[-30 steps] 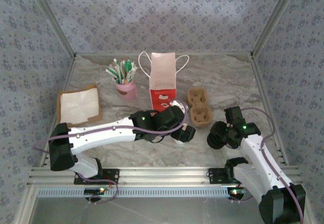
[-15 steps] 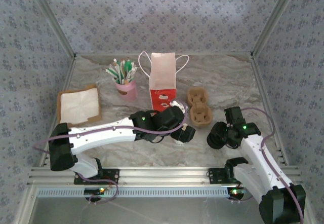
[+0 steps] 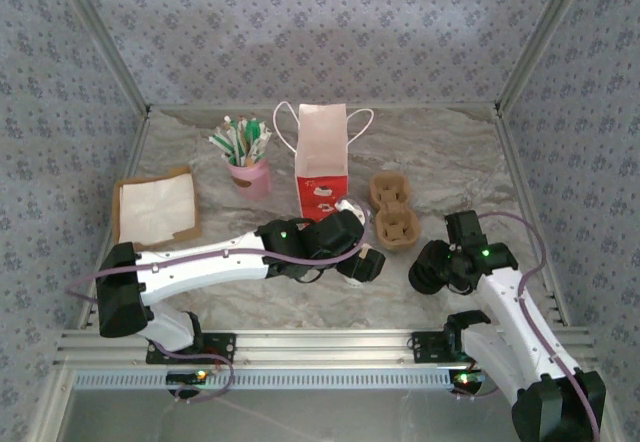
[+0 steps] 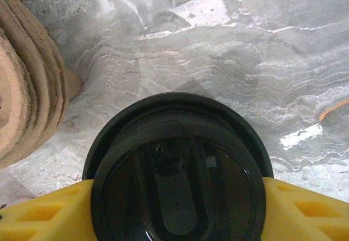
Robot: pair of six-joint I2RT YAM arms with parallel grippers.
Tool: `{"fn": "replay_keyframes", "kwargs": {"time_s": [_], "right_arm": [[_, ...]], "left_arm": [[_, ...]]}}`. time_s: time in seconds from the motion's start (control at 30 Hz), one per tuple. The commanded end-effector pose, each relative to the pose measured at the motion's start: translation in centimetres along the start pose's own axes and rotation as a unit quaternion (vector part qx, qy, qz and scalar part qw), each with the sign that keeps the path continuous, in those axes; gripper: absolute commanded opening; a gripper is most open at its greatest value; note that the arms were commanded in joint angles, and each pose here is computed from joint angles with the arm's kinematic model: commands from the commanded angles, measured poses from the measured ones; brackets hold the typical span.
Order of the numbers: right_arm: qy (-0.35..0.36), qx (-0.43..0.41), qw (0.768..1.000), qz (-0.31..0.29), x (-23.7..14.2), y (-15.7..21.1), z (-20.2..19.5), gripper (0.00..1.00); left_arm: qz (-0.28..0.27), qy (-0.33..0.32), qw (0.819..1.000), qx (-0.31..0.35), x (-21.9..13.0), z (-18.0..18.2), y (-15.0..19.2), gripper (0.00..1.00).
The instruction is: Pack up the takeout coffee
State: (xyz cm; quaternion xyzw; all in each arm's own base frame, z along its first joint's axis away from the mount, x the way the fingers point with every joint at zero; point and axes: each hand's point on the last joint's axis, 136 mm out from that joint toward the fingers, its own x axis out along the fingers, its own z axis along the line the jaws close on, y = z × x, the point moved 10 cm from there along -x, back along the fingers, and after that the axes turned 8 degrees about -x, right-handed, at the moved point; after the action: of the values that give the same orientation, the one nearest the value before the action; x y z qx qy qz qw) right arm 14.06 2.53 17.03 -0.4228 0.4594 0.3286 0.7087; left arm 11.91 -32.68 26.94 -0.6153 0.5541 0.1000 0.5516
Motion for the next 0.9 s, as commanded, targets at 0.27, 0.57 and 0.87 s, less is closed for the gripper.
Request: {"fn": "replay_keyframes", "kwargs": {"time_s": [0.27, 0.57, 0.87], "right_arm": [[-0.015, -0.022, 0.999, -0.028, -3.2, -0.7, 1.2, 0.69], [-0.068, -0.122, 0.988, -0.059, -7.0, -1.2, 5.3, 0.68], [-0.085, -0.261, 0.959, -0.068, -8.9, 0.0, 11.3, 0.68]], "left_arm": [[-0.040, 0.009, 0.999, -0.013, -1.5, 0.3, -0.7, 0.99], [-0.116, -0.010, 0.993, -0.034, -5.3, 2.6, -0.7, 0.99], [-0.157, -0.057, 0.983, -0.076, -9.0, 6.9, 0.7, 0.99]]}}
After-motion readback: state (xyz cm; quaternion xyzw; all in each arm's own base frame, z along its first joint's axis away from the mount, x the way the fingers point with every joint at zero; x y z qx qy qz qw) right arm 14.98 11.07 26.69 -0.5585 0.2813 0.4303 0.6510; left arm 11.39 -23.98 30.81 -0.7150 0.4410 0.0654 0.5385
